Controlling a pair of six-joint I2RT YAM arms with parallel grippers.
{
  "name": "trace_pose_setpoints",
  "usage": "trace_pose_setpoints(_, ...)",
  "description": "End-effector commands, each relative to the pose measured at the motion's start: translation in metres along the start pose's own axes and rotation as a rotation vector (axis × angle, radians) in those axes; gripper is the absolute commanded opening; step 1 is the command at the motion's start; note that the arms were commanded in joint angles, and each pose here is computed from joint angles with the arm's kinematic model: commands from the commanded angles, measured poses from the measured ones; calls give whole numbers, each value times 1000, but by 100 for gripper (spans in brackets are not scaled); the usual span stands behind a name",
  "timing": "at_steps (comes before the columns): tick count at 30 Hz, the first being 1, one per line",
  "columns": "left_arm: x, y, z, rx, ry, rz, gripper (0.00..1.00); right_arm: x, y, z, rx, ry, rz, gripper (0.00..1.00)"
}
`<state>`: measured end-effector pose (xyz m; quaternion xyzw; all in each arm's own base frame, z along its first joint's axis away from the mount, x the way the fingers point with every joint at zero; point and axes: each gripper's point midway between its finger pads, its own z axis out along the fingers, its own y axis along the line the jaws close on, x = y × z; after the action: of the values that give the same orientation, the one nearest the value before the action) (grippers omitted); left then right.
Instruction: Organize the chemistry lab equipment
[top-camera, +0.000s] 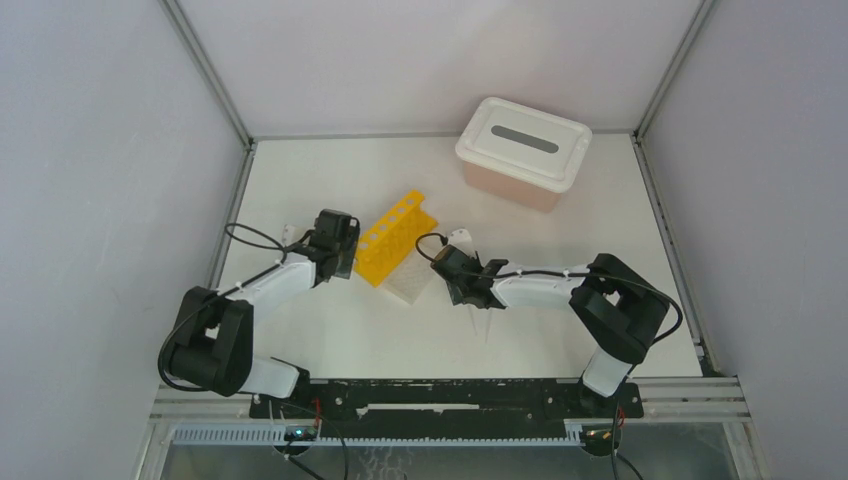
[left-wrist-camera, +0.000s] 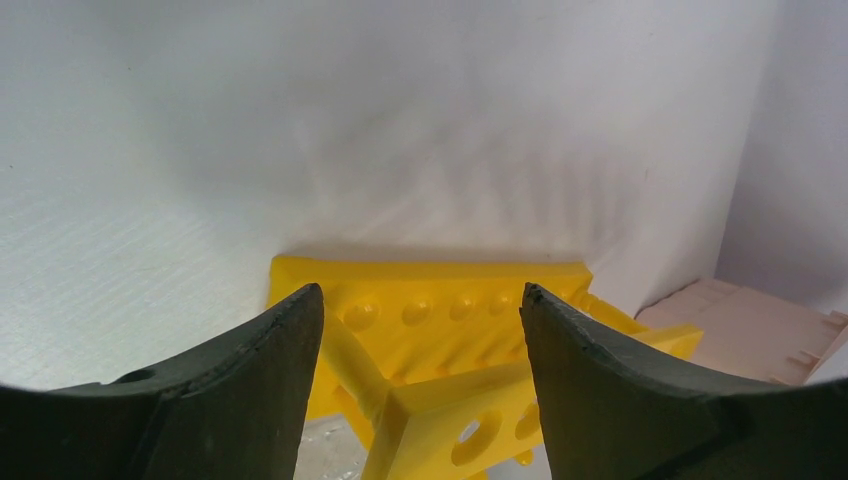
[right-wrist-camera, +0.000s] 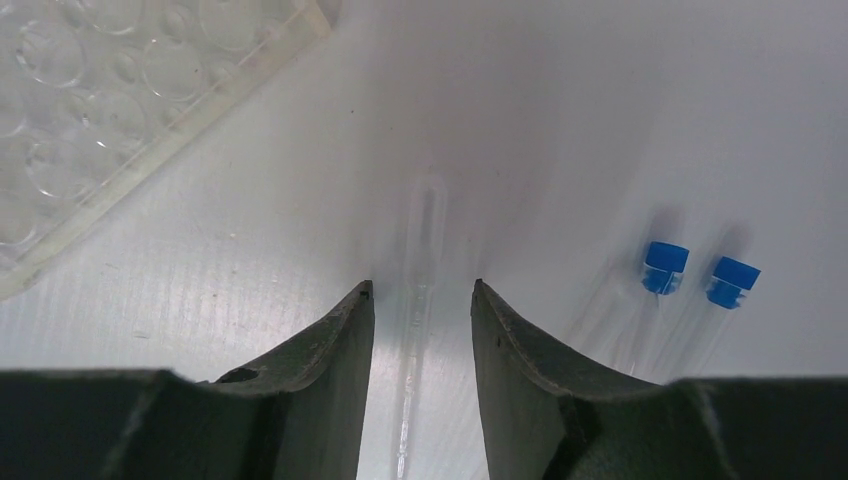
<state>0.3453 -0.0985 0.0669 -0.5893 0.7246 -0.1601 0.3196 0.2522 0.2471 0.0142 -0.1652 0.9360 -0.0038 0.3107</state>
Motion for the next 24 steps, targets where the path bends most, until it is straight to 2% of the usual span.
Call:
trace_pose_setpoints(1, -19, -31, -15, 84, -48, 9, 78, 0, 5, -2, -49, -10, 55, 47)
trace_pose_setpoints(9, -58, -37, -39, 134, -185, 106, 84, 7, 4, -4, -53, 16, 79, 36)
trace_pose_setpoints(15, -72, -43, -56, 202, -244, 180, 84, 20, -1, -5, -43, 43, 96, 26)
trace_pose_setpoints(24, -74, -41, -73, 279, -245, 247, 84, 28, -5, -8, -47, 30, 113, 12)
